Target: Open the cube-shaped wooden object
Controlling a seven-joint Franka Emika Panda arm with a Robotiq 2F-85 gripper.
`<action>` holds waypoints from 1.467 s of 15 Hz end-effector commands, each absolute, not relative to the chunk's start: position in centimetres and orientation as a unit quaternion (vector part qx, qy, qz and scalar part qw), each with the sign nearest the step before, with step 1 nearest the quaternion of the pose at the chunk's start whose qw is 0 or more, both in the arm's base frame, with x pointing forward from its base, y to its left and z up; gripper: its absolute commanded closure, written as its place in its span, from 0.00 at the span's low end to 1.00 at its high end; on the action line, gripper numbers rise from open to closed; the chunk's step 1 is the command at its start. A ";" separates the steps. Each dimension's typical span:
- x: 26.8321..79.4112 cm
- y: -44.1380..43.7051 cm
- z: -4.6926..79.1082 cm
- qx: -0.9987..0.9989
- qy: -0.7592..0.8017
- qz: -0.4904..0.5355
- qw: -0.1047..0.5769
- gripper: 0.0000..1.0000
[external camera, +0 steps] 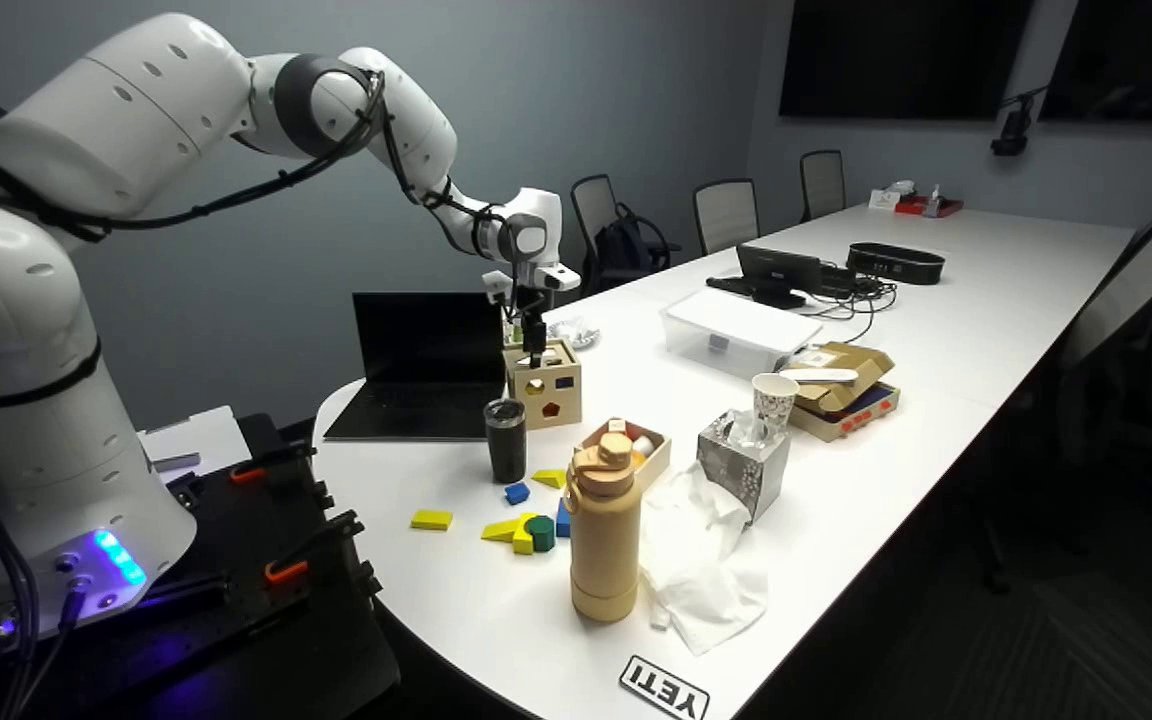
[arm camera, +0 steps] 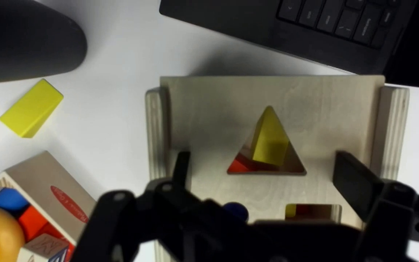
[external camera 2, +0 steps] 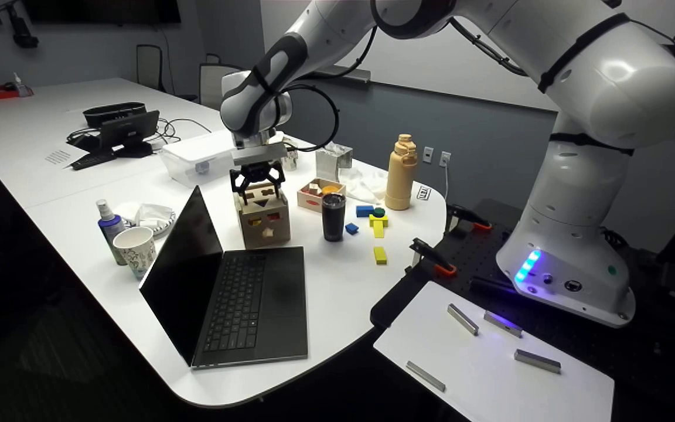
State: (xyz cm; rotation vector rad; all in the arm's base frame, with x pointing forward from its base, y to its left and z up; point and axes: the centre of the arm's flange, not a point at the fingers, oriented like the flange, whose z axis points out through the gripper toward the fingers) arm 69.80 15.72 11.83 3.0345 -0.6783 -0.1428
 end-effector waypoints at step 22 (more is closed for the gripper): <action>68.4 17.5 11.3 0.964 -0.216 -0.155 -0.026 0.00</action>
